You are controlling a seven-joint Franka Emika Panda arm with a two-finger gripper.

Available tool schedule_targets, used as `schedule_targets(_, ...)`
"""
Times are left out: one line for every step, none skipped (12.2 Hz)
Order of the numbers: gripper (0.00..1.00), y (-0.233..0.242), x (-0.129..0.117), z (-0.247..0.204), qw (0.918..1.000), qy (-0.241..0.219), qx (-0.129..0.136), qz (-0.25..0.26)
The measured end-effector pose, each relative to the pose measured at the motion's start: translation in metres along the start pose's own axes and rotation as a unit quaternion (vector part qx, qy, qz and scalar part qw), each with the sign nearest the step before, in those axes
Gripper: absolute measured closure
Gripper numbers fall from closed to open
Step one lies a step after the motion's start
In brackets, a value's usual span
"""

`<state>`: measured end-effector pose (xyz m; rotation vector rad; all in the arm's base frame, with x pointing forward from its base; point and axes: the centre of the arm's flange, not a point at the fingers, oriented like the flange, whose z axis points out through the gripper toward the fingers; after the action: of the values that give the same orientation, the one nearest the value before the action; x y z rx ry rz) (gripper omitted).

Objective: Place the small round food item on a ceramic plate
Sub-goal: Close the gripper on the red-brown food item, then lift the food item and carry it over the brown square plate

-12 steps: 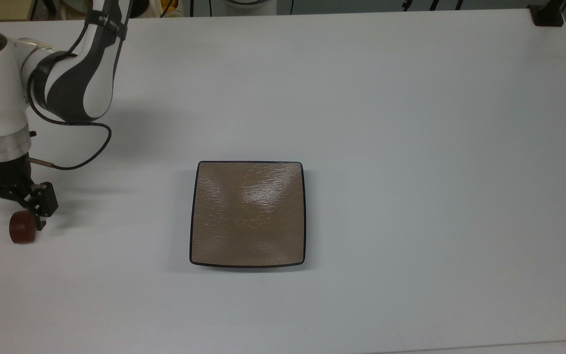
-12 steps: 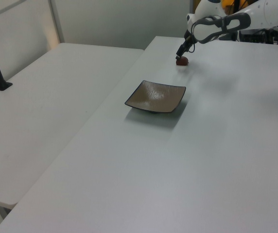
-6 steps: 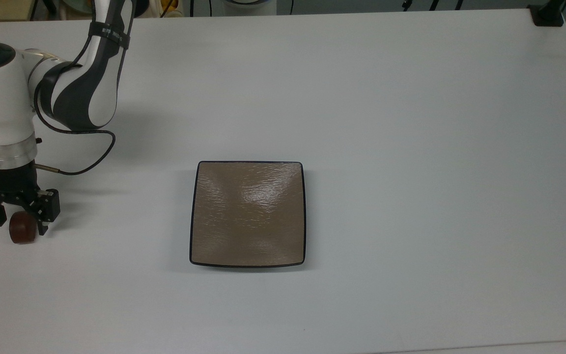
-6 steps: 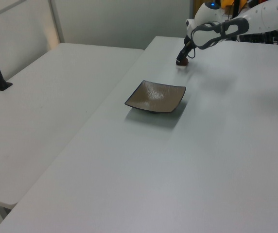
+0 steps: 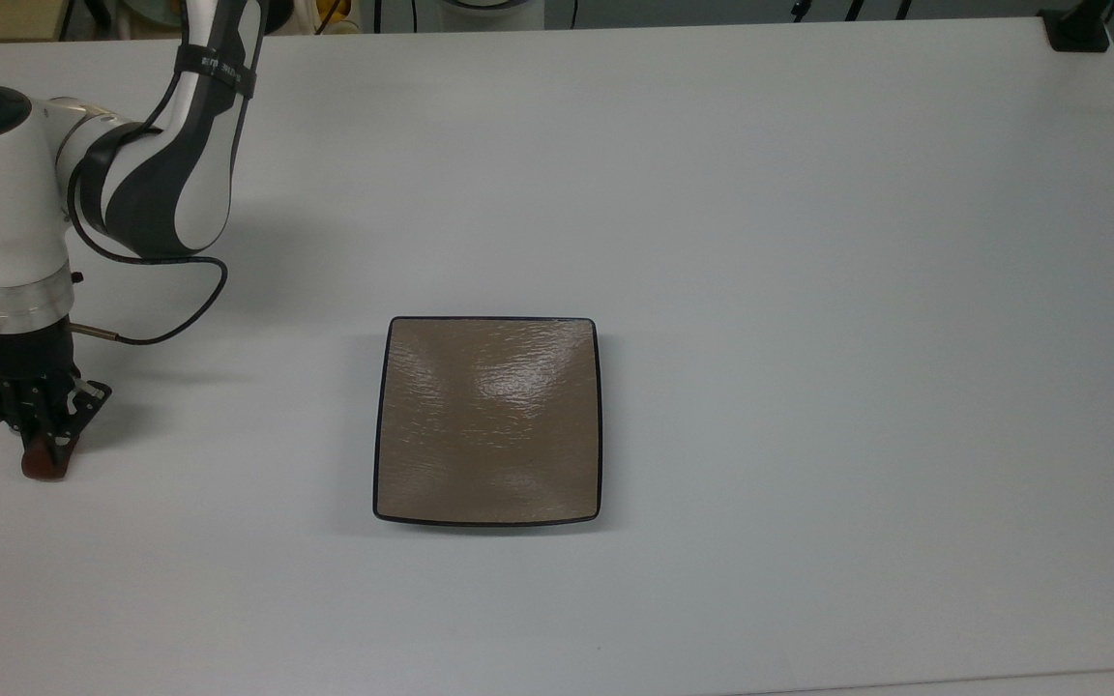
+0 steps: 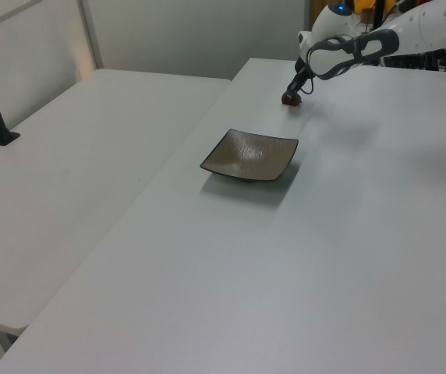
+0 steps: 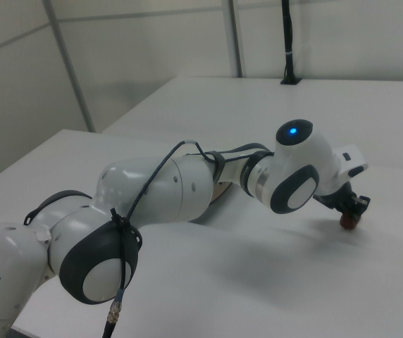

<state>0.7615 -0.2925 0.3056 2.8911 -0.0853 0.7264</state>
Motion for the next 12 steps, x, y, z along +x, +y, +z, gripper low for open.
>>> schedule_targets(0.84, 0.0, 0.0, 0.0, 1.0, 0.0, 0.0, 0.0)
schedule_targets(0.89, 0.0, 0.0, 0.0, 1.0, 0.0, 0.0, 0.0)
schedule_targets(0.89, 0.0, 0.0, 0.0, 1.0, 0.0, 0.0, 0.0)
schedule_targets(0.89, 0.0, 0.0, 0.0, 1.0, 0.0, 0.0, 0.0)
schedule_targets(0.89, -0.001, 0.001, 0.0, 1.0, 0.0, 0.0, 0.0)
schedule_targets(0.89, -0.001, 0.002, -0.003, 1.0, 0.002, 0.0, -0.001)
schedule_targets(0.9, 0.0, 0.008, -0.012, 1.0, 0.009, -0.002, -0.001)
schedule_targets(0.9, -0.001, 0.017, -0.027, 0.9998, 0.02, -0.004, -0.003)
schedule_targets(0.9, -0.004, 0.026, -0.041, 0.9995, 0.029, -0.005, -0.006)
schedule_targets(0.9, -0.013, 0.039, -0.063, 0.9992, 0.038, -0.003, -0.012)
schedule_targets(0.9, -0.023, 0.05, -0.086, 0.9991, 0.037, 0.003, -0.019)
schedule_targets(0.9, -0.031, 0.059, -0.112, 0.999, 0.036, 0.008, -0.025)
